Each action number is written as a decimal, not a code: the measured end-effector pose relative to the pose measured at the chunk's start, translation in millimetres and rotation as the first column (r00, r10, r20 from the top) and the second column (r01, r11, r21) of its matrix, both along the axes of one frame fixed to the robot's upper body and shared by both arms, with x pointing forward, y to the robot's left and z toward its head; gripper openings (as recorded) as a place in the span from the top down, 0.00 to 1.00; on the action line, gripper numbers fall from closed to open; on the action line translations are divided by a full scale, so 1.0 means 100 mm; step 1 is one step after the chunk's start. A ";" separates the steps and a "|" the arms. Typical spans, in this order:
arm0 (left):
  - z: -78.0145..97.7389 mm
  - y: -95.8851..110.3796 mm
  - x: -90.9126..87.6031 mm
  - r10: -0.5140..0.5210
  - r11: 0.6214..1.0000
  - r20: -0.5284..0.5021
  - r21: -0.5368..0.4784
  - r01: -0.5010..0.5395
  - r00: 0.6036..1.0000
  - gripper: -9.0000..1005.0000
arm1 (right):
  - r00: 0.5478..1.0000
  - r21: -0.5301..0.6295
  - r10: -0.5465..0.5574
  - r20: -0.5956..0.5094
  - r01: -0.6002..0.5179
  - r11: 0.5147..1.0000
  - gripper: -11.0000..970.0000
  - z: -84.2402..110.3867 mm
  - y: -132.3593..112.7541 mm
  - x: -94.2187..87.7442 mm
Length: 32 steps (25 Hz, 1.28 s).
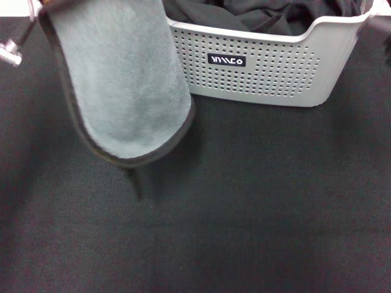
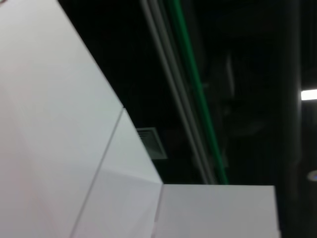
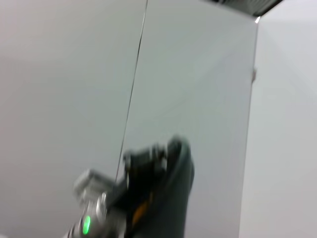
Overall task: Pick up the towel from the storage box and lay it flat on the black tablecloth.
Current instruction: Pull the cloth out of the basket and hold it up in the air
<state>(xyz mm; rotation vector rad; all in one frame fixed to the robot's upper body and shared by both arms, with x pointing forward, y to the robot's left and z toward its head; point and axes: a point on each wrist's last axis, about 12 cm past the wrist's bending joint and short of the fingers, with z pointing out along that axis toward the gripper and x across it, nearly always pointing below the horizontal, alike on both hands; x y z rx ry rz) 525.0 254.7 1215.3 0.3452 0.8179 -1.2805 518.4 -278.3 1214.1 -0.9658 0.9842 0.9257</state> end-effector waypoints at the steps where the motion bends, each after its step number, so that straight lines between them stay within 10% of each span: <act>1: -0.08 -0.01 0.01 0.017 1.000 -0.018 0.004 -0.017 1.000 0.98 | 1.000 0.020 -0.002 0.002 0.001 1.000 0.14 0.01 0.00 0.00; 11: -0.54 -0.32 0.08 0.069 0.996 -0.069 0.062 -0.065 0.995 0.98 | 0.997 0.117 0.022 -0.075 -0.013 0.993 0.17 0.01 0.29 0.42; 32: -0.66 -0.58 0.12 0.101 0.995 -0.071 0.032 -0.099 0.992 0.98 | 0.952 0.075 0.143 -0.270 -0.127 0.989 0.33 -0.31 1.00 0.69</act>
